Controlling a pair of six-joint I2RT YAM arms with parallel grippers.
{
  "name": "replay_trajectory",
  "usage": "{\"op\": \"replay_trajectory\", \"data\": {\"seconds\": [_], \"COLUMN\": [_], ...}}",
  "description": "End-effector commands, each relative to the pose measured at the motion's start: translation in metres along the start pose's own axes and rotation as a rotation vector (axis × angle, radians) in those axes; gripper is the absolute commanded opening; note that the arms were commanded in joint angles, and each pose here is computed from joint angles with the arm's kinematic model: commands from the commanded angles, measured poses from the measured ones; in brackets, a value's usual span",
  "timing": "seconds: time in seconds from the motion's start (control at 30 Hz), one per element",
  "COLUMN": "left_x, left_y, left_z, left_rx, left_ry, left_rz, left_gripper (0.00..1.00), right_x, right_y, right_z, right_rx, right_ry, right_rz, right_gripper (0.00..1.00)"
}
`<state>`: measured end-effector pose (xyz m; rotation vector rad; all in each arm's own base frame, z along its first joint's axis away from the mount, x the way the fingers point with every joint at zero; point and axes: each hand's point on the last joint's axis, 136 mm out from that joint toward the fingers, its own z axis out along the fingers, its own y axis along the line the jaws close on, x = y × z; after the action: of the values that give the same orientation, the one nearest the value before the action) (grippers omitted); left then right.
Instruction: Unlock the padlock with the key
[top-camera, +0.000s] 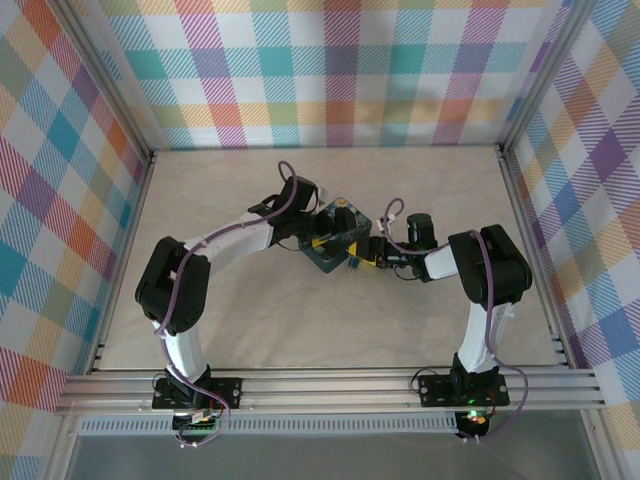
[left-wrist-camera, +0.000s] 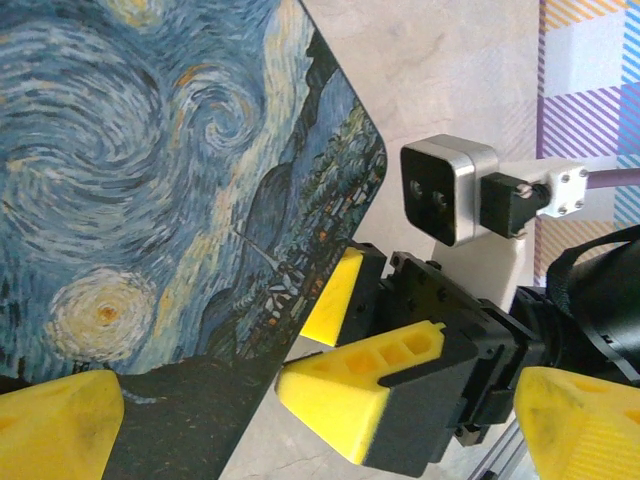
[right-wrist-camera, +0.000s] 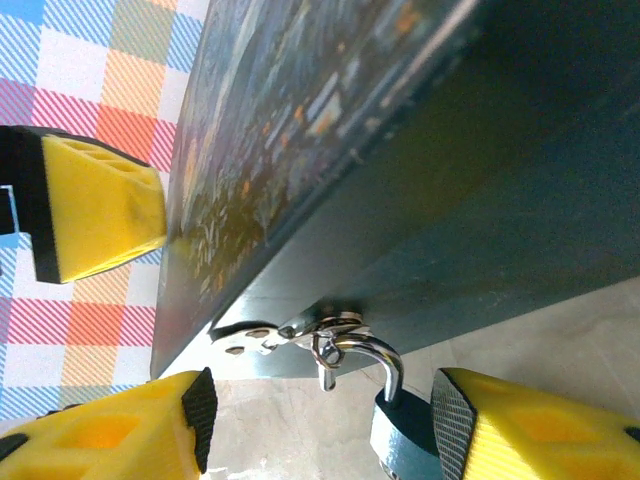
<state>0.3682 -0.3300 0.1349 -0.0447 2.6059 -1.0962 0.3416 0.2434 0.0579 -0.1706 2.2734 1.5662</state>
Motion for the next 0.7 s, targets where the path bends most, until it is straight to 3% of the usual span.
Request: {"op": "replay_trajectory", "data": {"seconds": [0.0, 0.5, 0.67], "left_x": [0.0056, 0.0058, 0.0053], "left_y": [0.0083, 0.0077, 0.0068], "left_z": [0.0047, 0.0032, 0.0025], "left_rx": [-0.03, -0.034, -0.033], "left_ry": [0.014, 0.017, 0.016], "left_rz": [-0.02, -0.023, -0.022], "left_gripper": [1.0, 1.0, 1.0], "right_x": [-0.0039, 0.0037, 0.003], "right_y": [0.0132, 0.0149, 0.0197], "right_z": [0.0047, 0.0128, 0.0122], "right_rx": [-0.065, -0.091, -0.112], "right_ry": [0.013, 0.044, 0.039], "right_rz": [-0.087, -0.103, -0.115], "right_gripper": [0.6, 0.62, 0.56]}}
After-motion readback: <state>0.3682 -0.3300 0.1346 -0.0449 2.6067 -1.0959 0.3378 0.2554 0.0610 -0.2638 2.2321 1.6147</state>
